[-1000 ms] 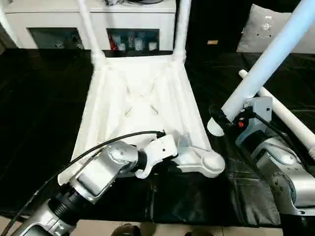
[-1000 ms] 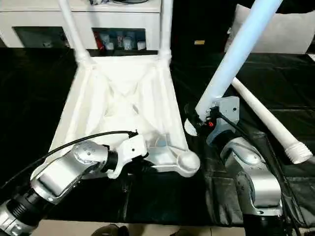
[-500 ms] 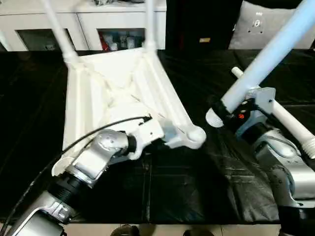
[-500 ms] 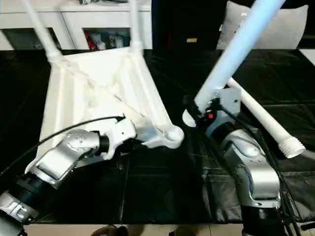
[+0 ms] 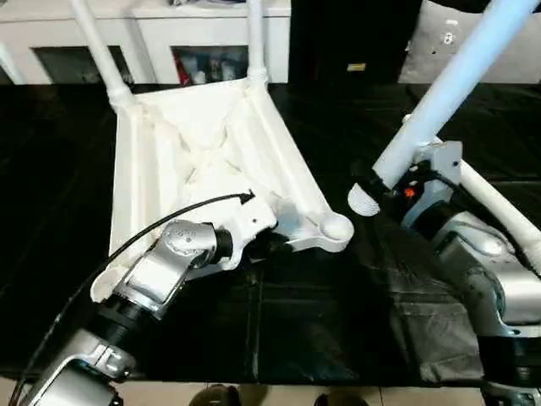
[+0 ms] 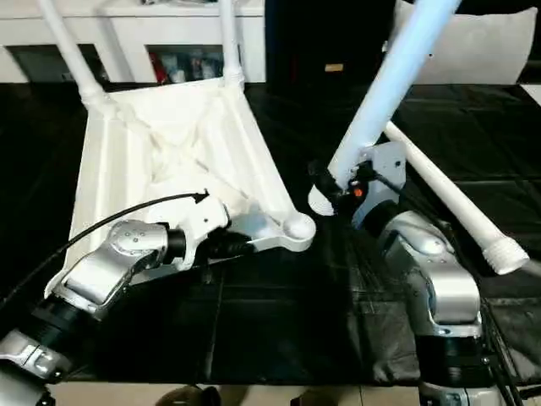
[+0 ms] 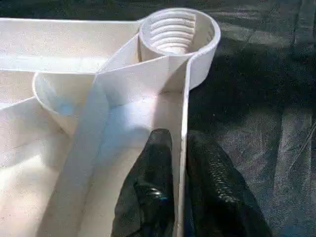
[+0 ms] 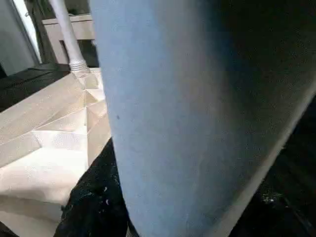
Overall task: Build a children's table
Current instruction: Insert table leg to table base
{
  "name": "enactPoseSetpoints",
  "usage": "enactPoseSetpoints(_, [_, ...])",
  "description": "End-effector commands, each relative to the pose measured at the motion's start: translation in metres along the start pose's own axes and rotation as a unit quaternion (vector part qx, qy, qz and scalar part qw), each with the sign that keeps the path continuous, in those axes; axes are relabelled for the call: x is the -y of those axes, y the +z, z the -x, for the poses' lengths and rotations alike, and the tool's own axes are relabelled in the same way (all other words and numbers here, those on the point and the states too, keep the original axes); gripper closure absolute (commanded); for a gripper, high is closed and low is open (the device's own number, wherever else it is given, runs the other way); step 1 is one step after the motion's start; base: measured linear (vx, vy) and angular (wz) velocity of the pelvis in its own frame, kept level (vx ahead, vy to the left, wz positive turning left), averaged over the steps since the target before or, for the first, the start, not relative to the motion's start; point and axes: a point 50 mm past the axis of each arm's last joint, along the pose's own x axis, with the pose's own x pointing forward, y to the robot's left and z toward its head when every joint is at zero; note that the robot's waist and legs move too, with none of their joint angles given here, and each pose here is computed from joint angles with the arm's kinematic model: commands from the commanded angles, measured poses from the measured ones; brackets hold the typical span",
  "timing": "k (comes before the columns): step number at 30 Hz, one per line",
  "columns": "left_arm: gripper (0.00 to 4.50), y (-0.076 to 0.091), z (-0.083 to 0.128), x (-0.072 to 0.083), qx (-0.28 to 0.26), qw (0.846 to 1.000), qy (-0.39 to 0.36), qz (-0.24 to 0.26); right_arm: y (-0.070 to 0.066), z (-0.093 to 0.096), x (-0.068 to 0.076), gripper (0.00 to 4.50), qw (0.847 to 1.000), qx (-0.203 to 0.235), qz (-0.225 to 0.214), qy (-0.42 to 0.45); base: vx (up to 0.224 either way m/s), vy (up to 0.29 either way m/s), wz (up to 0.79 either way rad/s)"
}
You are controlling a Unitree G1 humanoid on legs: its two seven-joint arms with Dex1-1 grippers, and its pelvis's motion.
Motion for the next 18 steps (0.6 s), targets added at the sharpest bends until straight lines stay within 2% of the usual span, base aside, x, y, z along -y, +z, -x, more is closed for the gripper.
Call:
enactPoseSetpoints(1, [3.57,0.001,0.005,-0.005,0.004,1.000,0.022,-0.004,0.006,-0.003,0.000,2.58,1.000,0.009,0.009,0.014,0.000,0.000,0.00])
enactPoseSetpoints(7, [3.51,-0.002,0.004,-0.002,-0.014,1.000,0.015,-0.012,0.006,-0.008,-0.007,2.58,0.998,0.008,0.036,0.045,0.000,0.000,0.00])
enactPoseSetpoints(9, [3.51,-0.003,0.004,-0.005,-0.032,0.998,0.036,-0.044,0.005,-0.011,-0.008,2.58,0.997,0.002,0.047,0.063,0.000,0.000,0.00])
enactPoseSetpoints(11, [3.79,-0.003,0.004,-0.006,-0.036,0.997,0.040,-0.050,0.005,-0.012,-0.008,2.58,0.997,0.002,0.046,0.066,0.000,0.000,0.00])
enactPoseSetpoints(13, [3.85,-0.001,0.004,-0.005,-0.032,0.998,0.038,-0.046,0.002,-0.013,-0.010,2.58,0.996,-0.006,0.028,0.086,0.000,0.000,0.00])
enactPoseSetpoints(15, [4.14,0.002,0.005,-0.004,-0.025,0.998,0.037,-0.049,-0.001,-0.013,-0.010,2.58,0.995,-0.018,0.023,0.099,0.000,0.000,0.00])
enactPoseSetpoints(18, [4.33,0.004,0.004,-0.003,-0.020,0.998,0.034,-0.053,-0.006,-0.013,-0.012,2.58,0.991,-0.036,0.016,0.126,0.000,0.000,0.00])
